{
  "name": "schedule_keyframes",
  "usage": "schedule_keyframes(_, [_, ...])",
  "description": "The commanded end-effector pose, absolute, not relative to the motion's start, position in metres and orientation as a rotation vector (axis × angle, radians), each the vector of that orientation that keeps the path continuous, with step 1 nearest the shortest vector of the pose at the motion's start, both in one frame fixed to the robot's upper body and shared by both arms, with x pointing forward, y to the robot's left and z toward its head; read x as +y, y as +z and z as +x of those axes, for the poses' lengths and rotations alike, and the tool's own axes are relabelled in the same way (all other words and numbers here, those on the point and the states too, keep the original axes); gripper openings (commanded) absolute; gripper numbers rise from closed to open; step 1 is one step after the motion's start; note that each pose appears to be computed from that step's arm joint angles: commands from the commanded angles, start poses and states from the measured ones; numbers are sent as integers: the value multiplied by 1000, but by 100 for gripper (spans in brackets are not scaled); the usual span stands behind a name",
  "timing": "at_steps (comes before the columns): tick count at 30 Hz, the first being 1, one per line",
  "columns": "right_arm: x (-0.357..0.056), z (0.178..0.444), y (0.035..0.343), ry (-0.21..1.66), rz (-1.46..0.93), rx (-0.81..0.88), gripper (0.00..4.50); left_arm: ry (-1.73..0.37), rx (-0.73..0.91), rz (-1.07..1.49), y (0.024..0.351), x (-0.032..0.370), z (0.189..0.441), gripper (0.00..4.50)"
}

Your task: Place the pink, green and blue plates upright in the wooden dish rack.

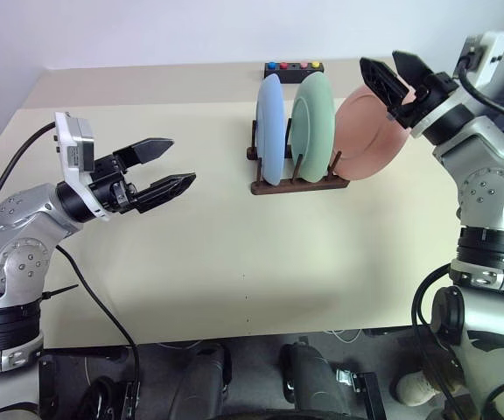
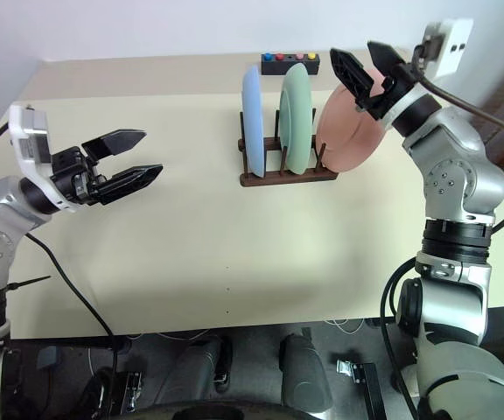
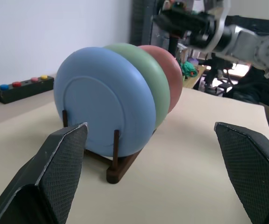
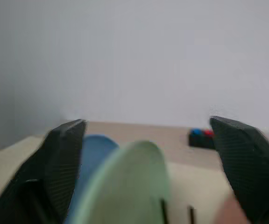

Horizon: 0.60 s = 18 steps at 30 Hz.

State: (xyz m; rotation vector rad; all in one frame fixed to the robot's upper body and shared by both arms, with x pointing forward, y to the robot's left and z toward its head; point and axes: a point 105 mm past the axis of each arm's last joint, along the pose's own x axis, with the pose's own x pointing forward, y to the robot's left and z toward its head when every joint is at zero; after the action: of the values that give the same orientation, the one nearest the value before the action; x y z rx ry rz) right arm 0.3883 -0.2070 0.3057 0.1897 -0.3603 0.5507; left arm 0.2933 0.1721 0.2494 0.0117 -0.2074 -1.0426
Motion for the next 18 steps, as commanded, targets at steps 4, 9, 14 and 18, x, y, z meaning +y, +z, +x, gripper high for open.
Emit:
schedule_keyframes(4, [-280, 386, 334, 196, 68, -518, 123, -1061, -237, 30, 257, 169, 294, 450])
schedule_keyframes(9, [-325, 398, 302, -42, -20, -384, 3, -1068, -234, 35, 257, 169, 294, 450])
schedule_keyframes(14, [-321, 405, 275, -35, -102, -281, 3, -1070, -233, 38, 258, 169, 294, 450])
schedule_keyframes(18, [-310, 410, 257, 23, -110, -224, 3, -1070, -232, 38, 258, 169, 294, 450])
